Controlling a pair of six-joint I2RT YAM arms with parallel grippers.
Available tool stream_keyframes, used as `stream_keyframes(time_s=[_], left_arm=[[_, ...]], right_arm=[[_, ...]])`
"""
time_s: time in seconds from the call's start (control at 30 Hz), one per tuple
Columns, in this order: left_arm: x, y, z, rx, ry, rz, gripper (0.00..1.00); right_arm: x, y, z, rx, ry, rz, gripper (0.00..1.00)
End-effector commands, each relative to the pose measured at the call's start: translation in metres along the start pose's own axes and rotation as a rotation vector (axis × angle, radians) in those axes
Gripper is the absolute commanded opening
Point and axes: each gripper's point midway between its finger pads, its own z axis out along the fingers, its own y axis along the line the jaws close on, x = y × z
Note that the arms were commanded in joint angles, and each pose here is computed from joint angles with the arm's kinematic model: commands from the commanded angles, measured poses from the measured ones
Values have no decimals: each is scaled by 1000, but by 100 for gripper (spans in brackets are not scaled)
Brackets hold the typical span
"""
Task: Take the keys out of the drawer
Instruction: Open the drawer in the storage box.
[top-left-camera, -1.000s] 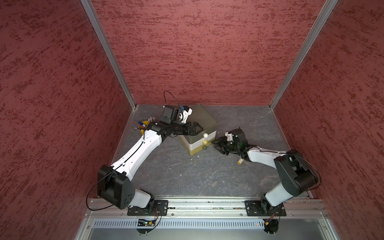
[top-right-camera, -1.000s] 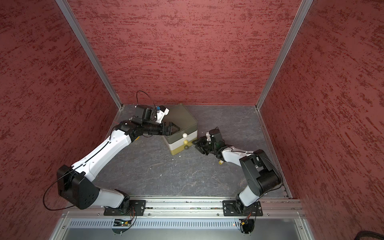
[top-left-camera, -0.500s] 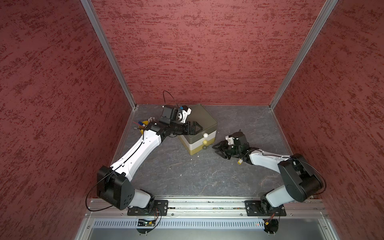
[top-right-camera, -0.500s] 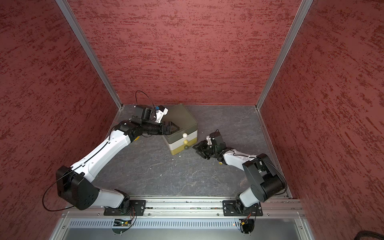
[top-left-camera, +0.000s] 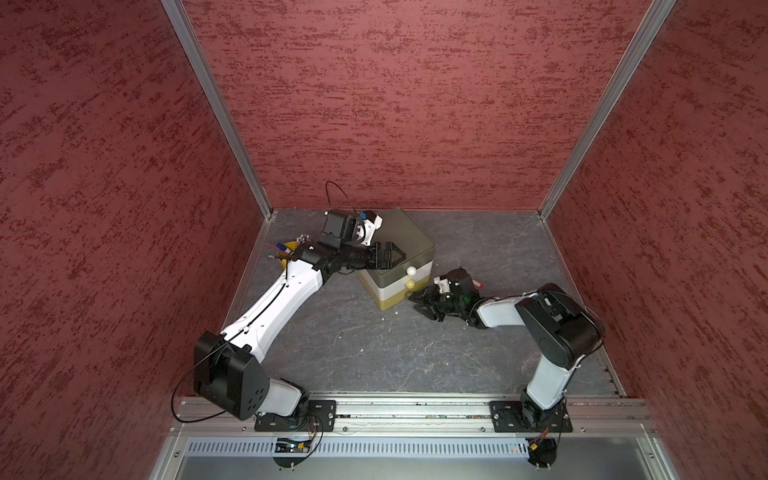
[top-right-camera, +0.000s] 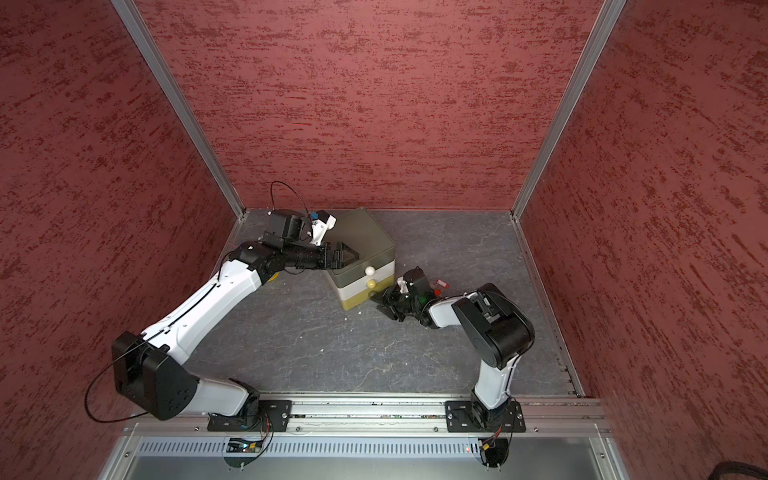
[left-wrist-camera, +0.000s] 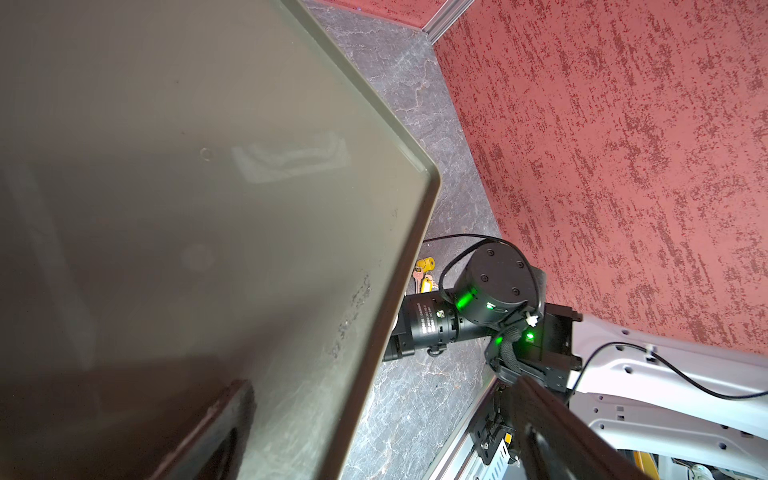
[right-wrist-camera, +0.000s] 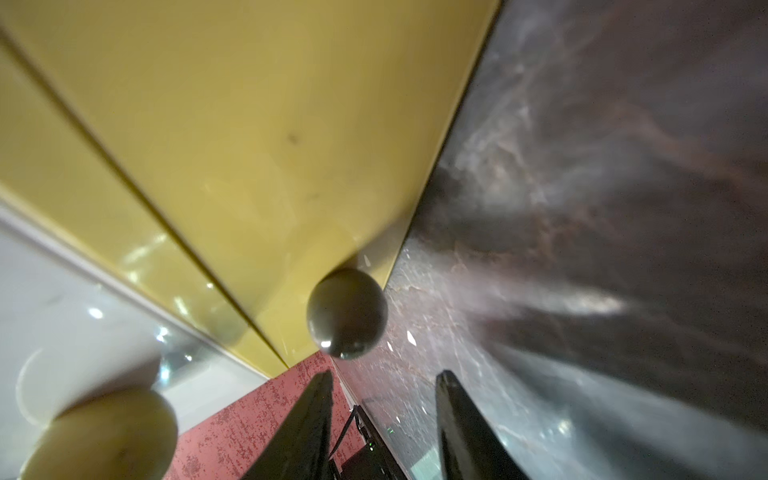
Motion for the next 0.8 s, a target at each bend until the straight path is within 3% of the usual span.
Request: stream_keyframes(time_s=[0.0, 0.77], left_arm=[[-5, -3, -3, 12, -18, 10, 100], [-1, 3, 1, 1, 0, 6, 100]], right_arm=[[-6, 28, 6, -86, -11, -36, 44], [-22, 26, 22, -123, -48, -56, 36]])
